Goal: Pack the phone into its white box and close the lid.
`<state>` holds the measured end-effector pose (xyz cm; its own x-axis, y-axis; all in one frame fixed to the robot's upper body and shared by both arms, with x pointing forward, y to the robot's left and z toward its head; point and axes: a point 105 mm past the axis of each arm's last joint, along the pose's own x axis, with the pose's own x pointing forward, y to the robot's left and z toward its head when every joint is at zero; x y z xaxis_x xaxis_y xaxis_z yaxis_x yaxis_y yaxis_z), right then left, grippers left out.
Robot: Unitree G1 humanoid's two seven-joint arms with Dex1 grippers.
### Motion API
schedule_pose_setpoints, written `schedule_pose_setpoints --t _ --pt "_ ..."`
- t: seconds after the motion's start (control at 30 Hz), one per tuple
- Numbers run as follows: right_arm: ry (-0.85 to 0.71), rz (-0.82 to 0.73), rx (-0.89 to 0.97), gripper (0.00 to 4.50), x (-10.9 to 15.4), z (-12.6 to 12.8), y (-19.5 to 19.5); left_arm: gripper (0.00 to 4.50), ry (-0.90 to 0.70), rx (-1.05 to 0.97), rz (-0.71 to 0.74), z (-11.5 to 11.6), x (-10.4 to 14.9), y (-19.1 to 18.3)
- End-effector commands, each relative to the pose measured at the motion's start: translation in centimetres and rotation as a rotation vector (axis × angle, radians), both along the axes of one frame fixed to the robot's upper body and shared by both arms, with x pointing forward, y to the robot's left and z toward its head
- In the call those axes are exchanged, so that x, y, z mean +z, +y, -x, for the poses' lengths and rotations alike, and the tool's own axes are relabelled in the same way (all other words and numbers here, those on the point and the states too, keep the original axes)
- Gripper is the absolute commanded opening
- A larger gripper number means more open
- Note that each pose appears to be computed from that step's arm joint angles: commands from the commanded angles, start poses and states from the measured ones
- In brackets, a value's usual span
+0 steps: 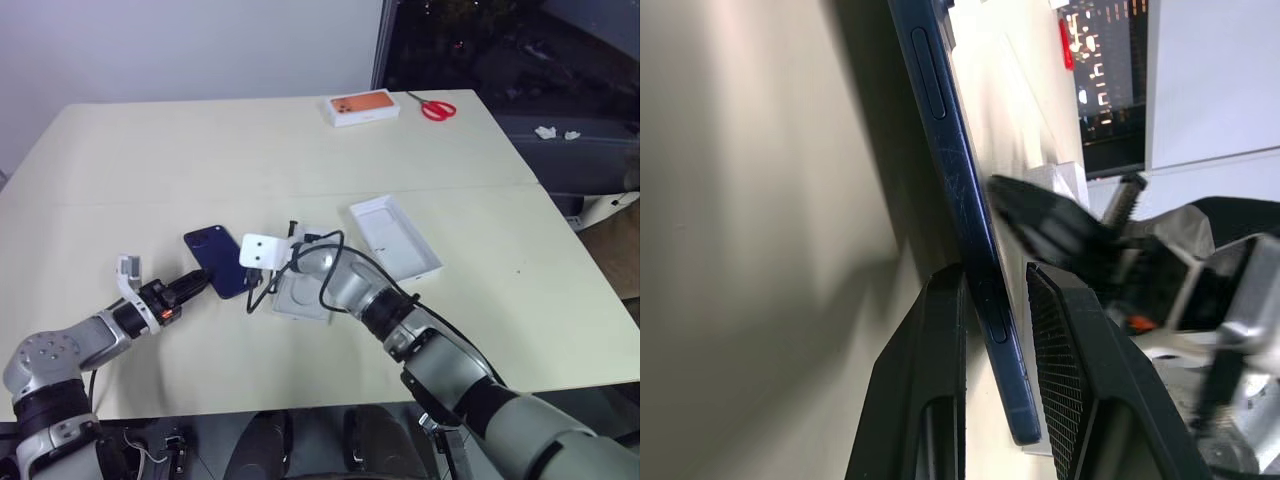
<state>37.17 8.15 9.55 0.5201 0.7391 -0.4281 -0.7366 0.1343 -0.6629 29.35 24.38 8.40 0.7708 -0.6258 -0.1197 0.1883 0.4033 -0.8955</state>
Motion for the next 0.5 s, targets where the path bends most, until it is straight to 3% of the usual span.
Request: schedule_pose_setpoints --t 0.03,0.33,0.5 --pt "-0.010 0.002 0.049 0.00 0.9 0.5 1.3 1.00 0.013 -0.010 -0.009 0.1 -0.3 -0.3" --pt "0.104 -0.078 0.184 0.00 1.3 3.3 3.2 1.00 0.012 -0.015 -0.018 -0.2 -0.4 -0.6" --pt "0.112 -0.096 0.178 0.00 1.5 3.4 3.2 1.00 0.011 -0.019 -0.020 -0.2 -0.4 -0.7"
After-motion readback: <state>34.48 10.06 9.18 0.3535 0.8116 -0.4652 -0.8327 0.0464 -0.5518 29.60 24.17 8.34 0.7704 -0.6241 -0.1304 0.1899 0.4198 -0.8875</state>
